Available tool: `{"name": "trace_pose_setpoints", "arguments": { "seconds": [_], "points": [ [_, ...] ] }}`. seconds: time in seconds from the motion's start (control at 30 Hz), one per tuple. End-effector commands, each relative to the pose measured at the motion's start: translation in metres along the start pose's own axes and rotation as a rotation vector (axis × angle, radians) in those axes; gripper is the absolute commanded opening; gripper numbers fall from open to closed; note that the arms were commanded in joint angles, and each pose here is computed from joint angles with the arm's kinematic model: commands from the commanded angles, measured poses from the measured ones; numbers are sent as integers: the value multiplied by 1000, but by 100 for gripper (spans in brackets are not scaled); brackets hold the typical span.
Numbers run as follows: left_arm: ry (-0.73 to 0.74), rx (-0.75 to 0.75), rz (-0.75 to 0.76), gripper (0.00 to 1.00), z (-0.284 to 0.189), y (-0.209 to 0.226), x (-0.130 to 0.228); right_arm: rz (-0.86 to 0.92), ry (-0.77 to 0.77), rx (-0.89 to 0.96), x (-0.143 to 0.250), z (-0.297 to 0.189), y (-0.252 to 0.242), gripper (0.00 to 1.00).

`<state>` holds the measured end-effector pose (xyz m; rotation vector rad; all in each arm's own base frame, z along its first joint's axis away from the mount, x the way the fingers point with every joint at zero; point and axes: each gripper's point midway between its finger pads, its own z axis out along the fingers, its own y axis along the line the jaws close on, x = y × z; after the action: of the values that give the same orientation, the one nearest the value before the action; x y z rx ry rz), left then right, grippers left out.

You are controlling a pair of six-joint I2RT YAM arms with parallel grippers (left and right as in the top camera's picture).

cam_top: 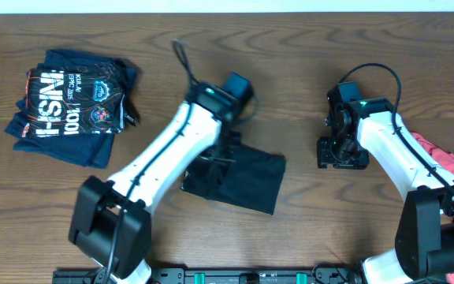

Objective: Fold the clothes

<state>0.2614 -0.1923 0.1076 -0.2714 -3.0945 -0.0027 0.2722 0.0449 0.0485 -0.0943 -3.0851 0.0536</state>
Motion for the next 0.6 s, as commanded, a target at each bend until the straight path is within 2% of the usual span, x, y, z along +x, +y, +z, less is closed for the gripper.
{"name": "trace_pose_setpoints", "arguments": {
  "seconds": [0.0, 0.3, 0.57],
  "points": [
    [8, -13, 9, 8, 8, -16, 4, -11, 6, 7, 1, 1, -3, 61],
    [23, -25, 40, 9, 25, -38, 8, -13, 13, 5, 3, 1, -3, 61],
    [32, 30, 19, 15, 25, -50, 10, -13, 13, 5, 3, 1, -3, 61]
  ]
}}
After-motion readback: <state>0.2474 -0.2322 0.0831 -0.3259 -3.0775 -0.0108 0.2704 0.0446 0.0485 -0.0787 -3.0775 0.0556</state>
